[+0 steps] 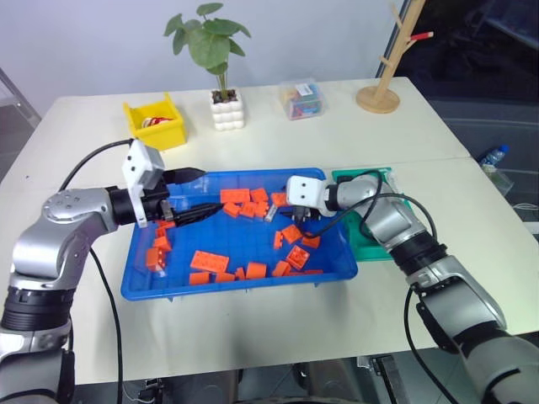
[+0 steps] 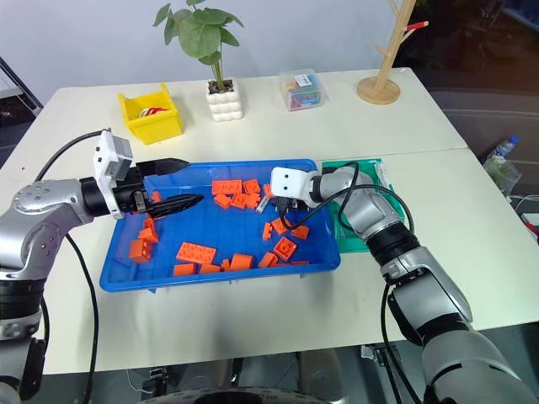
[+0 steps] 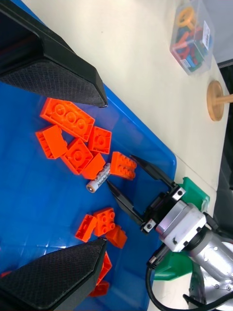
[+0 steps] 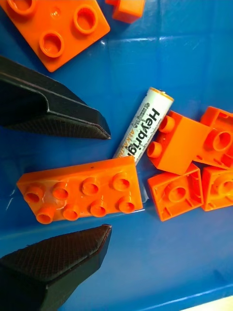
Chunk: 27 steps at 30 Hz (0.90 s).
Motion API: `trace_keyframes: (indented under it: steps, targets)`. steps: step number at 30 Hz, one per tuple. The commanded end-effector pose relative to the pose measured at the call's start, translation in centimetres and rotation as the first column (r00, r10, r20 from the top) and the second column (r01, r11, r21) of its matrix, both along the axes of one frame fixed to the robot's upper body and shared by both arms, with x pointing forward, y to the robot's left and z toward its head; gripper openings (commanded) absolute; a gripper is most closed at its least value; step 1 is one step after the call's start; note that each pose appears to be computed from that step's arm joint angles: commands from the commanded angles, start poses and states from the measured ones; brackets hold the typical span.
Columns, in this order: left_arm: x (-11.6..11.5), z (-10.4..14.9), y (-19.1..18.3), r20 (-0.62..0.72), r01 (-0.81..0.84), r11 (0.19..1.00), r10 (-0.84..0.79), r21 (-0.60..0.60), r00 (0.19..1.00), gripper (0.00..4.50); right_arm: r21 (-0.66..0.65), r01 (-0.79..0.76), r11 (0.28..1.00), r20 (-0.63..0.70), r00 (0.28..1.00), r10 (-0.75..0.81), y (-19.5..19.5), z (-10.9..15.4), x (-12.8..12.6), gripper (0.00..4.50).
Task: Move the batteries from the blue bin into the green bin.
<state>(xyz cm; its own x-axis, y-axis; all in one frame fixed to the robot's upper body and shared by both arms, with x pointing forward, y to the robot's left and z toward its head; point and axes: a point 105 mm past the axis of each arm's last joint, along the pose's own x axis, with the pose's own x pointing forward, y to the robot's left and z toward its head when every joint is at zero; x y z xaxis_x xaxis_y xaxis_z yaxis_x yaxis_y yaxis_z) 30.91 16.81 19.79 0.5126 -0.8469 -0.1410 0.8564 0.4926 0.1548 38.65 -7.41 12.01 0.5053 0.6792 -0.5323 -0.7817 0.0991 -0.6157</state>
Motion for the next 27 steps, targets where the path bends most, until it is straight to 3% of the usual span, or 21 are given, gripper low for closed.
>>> trace_keyframes:
  steps: [1, 3, 6, 7, 14, 20, 27]
  targets:
    - [-0.2, 1.5, 0.2, 0.058, -0.003, 1.0, 0.004, -0.022, 0.998, 4.5, -0.029, 0.069, 0.997, -0.073, 0.995, -0.071, -1.8, -2.4, 0.0, 2.51]
    - [-0.2, 1.5, 0.2, 0.057, -0.004, 1.0, 0.006, -0.023, 0.998, 4.5, -0.021, 0.066, 0.998, -0.072, 0.995, -0.067, -1.6, -2.2, 0.0, 1.84]
    - [-0.2, 1.5, 0.2, 0.058, -0.005, 1.0, 0.007, -0.025, 0.998, 4.5, -0.019, 0.064, 0.998, -0.072, 0.995, -0.065, -1.4, -2.2, -0.1, 0.34]
    - [-0.2, 1.5, 0.2, 0.058, -0.005, 1.0, 0.007, -0.025, 0.998, 4.5, -0.018, 0.063, 0.998, -0.073, 0.995, -0.064, -1.4, -2.2, -0.1, 0.08]
    - [0.0, 1.4, 0.2, 0.056, -0.006, 1.0, 0.007, -0.026, 0.998, 4.5, -0.011, 0.057, 0.998, -0.055, 0.997, -0.058, -0.9, -1.8, -0.3, 0.09]
    - [0.0, 1.2, 0.3, 0.05, -0.005, 1.0, 0.006, -0.024, 0.999, 4.5, 0.044, 0.033, 0.999, 0.036, 0.999, -0.034, 0.4, 2.7, -0.4, 0.09]
    - [-0.2, 0.8, 0.3, 0.043, -0.002, 1.0, 0.003, -0.025, 0.999, 4.5, 0.064, 0.019, 0.998, 0.058, 0.998, -0.022, -0.3, 7.0, -2.8, 0.09]
